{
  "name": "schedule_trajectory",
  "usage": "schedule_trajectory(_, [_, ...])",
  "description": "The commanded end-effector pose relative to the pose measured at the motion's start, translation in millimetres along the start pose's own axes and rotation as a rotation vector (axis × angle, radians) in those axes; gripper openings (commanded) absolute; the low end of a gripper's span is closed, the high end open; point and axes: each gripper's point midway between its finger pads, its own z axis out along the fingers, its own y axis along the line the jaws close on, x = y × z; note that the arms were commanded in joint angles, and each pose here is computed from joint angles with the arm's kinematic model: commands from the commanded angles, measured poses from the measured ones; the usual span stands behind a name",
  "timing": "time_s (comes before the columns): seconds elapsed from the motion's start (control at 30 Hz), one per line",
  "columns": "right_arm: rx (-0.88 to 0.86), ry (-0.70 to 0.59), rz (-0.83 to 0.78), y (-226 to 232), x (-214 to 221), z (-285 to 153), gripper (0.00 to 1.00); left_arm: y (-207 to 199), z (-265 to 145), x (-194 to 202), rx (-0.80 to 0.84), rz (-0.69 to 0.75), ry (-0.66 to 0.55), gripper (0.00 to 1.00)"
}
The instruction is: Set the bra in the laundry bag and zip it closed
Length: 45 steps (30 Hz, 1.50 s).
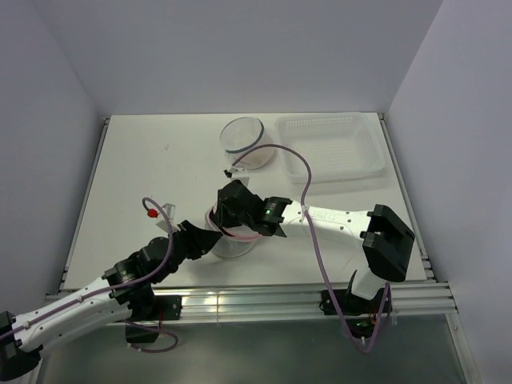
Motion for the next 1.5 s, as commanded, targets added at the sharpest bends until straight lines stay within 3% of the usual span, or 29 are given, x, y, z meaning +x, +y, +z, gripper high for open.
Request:
schedule_trajectory(0.0, [-0.092,-0.048,0.08,19.9,-16.6,-14.9,0.33,-13.4,-7.4,-20.9,0.019,0.008,-0.071,0.42])
schedule_trajectory(0.23, [-0.104,-0.052,0.164,17.0,-11.8,-23.9,0.34,-13.6,-6.7,-22.2,0.043,0.005,-0.091,0.45])
schedule_trajectory(1.47, [-0.182,0.059,0.229,42.9,13.1,-17.2,0.35,-18.5,13.0,-9.5,0.035,-0.004,-0.05,0.41])
